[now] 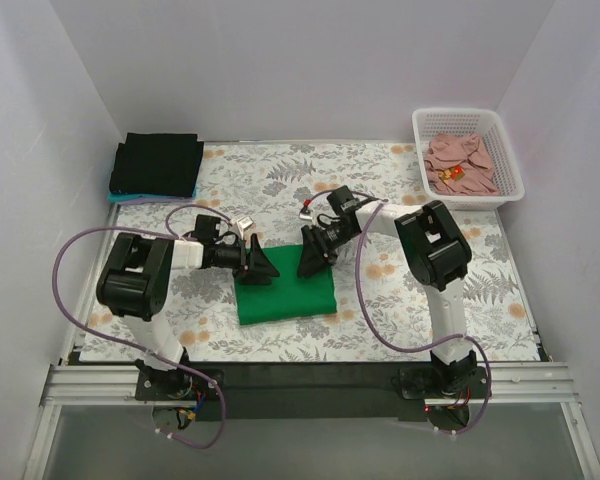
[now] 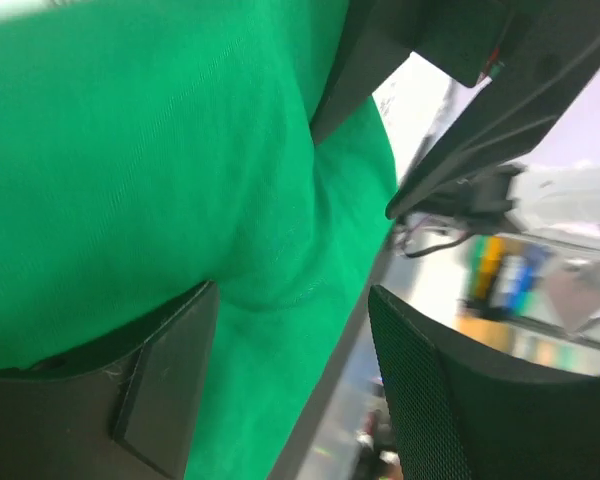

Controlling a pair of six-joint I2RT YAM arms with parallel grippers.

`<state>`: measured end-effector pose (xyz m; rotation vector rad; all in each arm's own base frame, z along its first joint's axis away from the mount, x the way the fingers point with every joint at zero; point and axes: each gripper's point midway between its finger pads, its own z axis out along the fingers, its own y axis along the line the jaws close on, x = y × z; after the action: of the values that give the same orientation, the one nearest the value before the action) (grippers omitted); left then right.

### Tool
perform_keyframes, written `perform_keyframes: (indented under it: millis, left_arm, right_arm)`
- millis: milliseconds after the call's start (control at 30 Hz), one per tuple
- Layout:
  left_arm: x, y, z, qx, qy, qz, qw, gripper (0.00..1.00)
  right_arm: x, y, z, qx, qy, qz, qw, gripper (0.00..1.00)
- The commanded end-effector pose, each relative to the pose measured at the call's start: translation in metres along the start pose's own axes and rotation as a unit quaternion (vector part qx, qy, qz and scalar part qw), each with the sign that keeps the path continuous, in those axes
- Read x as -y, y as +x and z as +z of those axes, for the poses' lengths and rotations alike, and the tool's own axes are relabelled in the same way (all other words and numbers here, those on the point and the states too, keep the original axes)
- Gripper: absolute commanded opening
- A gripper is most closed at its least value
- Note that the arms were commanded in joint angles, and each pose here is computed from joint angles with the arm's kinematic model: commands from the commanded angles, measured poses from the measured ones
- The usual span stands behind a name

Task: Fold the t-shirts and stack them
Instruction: Fold the tshirt

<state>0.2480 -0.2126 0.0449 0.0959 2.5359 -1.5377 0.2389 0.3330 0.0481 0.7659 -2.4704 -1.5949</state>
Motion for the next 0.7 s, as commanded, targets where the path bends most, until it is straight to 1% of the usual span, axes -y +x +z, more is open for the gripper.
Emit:
perform_keyframes:
  millis: [0, 33, 67, 100, 133, 167, 200, 233, 267, 300, 333, 367, 433, 467, 500, 533, 567, 600, 633, 667]
  left_arm:
    - [-0.019, -0.031, 0.004, 0.009, -0.012, -0.003, 1.0, 0.62]
    - [-0.022, -0.042, 0.005, 0.013, -0.015, -0.002, 1.0, 0.62]
    - [-0.028, -0.049, 0.003, 0.012, -0.023, -0.009, 1.0, 0.61]
    - [-0.025, -0.07, 0.001, 0.022, -0.02, 0.004, 1.0, 0.61]
    - [-0.023, -0.078, -0.003, 0.028, -0.019, 0.006, 0.999, 0.61]
    - [-0.021, -0.089, -0.011, 0.04, -0.019, 0.025, 0.999, 0.62]
    - [-0.006, -0.108, -0.019, 0.055, -0.012, 0.057, 0.997, 0.62]
    - [0.003, -0.108, -0.023, 0.048, -0.005, 0.06, 0.997, 0.62]
    - [0.018, -0.114, -0.031, 0.054, 0.003, 0.091, 0.994, 0.62]
    - [0.03, -0.115, -0.036, 0.055, 0.014, 0.099, 0.993, 0.62]
    - [0.046, -0.106, -0.039, 0.045, 0.046, 0.098, 0.993, 0.62]
    - [0.066, -0.101, -0.046, 0.046, 0.068, 0.111, 0.99, 0.63]
    - [0.082, -0.077, -0.047, 0.026, 0.105, 0.083, 0.991, 0.66]
    - [0.096, -0.068, -0.05, 0.024, 0.118, 0.094, 0.988, 0.69]
    - [0.102, -0.059, -0.051, 0.016, 0.127, 0.055, 0.99, 0.81]
    - [0.099, -0.049, -0.048, 0.017, 0.136, 0.054, 0.989, 0.9]
    - [0.106, -0.04, -0.051, 0.012, 0.152, 0.044, 0.987, 0.93]
    - [0.11, -0.034, -0.051, 0.006, 0.157, 0.0, 0.988, 0.94]
    - [0.115, -0.035, -0.051, 0.018, 0.169, 0.019, 0.985, 0.94]
    - [0.108, -0.018, -0.046, 0.011, 0.169, -0.006, 0.986, 0.94]
  right_arm:
    - [0.037, -0.045, -0.022, 0.048, 0.08, -0.041, 0.995, 0.63]
    - [0.048, -0.053, -0.033, 0.058, 0.087, -0.036, 0.994, 0.63]
    - [0.046, -0.071, -0.044, 0.075, 0.092, -0.052, 0.991, 0.62]
    - [0.051, -0.075, -0.053, 0.078, 0.102, -0.052, 0.99, 0.62]
    - [0.053, -0.084, -0.068, 0.093, 0.106, -0.054, 0.988, 0.62]
    - [0.049, -0.089, -0.074, 0.098, 0.104, -0.058, 0.988, 0.62]
    - [0.037, -0.092, -0.08, 0.101, 0.089, -0.064, 0.989, 0.62]
    - [0.019, -0.095, -0.087, 0.11, 0.079, -0.079, 0.988, 0.62]
    - [0.006, -0.094, -0.09, 0.113, 0.066, -0.085, 0.988, 0.62]
    - [-0.008, -0.089, -0.089, 0.114, 0.038, -0.093, 0.988, 0.62]
    - [-0.03, -0.089, -0.092, 0.119, 0.026, -0.101, 0.987, 0.62]
    - [-0.04, -0.085, -0.092, 0.119, 0.017, -0.104, 0.987, 0.62]
    - [-0.063, -0.074, -0.086, 0.122, -0.001, -0.105, 0.987, 0.63]
    - [-0.068, -0.072, -0.083, 0.126, -0.004, -0.103, 0.987, 0.64]
    - [-0.077, -0.065, -0.074, 0.12, -0.013, -0.095, 0.988, 0.69]
    - [-0.082, -0.056, -0.067, 0.119, -0.026, -0.082, 0.989, 0.96]
    - [-0.087, -0.051, -0.062, 0.115, -0.036, -0.072, 0.99, 0.98]
    - [-0.093, -0.042, -0.052, 0.104, -0.046, -0.068, 0.991, 0.98]
    - [-0.089, -0.038, -0.046, 0.105, -0.055, -0.071, 0.99, 0.98]
    - [-0.093, -0.032, -0.041, 0.099, -0.066, -0.041, 0.992, 0.98]
